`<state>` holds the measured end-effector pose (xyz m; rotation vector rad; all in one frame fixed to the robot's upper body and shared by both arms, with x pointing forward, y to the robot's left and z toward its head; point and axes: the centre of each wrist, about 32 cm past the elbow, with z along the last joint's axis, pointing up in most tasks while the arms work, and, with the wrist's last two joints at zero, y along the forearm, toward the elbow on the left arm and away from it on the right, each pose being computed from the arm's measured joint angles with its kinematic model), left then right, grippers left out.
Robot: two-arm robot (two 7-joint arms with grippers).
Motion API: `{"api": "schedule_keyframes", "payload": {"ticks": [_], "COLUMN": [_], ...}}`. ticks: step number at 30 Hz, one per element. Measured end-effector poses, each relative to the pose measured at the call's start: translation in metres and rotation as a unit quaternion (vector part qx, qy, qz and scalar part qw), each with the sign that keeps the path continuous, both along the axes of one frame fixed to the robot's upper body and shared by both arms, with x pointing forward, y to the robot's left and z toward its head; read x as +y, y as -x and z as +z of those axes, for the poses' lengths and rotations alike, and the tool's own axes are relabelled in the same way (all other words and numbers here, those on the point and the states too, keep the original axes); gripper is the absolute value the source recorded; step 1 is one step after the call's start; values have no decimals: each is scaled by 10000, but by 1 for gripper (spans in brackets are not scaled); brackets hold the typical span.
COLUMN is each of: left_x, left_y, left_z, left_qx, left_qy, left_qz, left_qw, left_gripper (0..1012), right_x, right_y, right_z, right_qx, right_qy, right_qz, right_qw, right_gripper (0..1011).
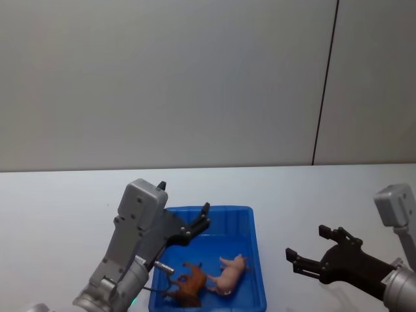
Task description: Pick up the two dolls from the table and place them into the box.
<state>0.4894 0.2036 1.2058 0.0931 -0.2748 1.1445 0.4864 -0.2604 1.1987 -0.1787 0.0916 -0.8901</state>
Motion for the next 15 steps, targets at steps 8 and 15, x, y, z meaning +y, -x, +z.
{"api": "schedule_keyframes", "payload": {"ticks": [8, 15], "left_x": [155, 370], "left_y": [99, 276], "left_z": [17, 1], "left_qx": [162, 481], "left_qy": [-226, -406], "left_qz": [359, 758], "left_qw": [9990, 9951], "left_gripper": [1001, 1001], "right_x": [-58, -83], "right_y": [30, 44], "right_z": [-14, -21], "right_qx": [-3, -5], "right_qy": [21, 31], "right_qz": [-50, -70], "right_qw": [10000, 10000], "right_gripper": [1001, 1001]}}
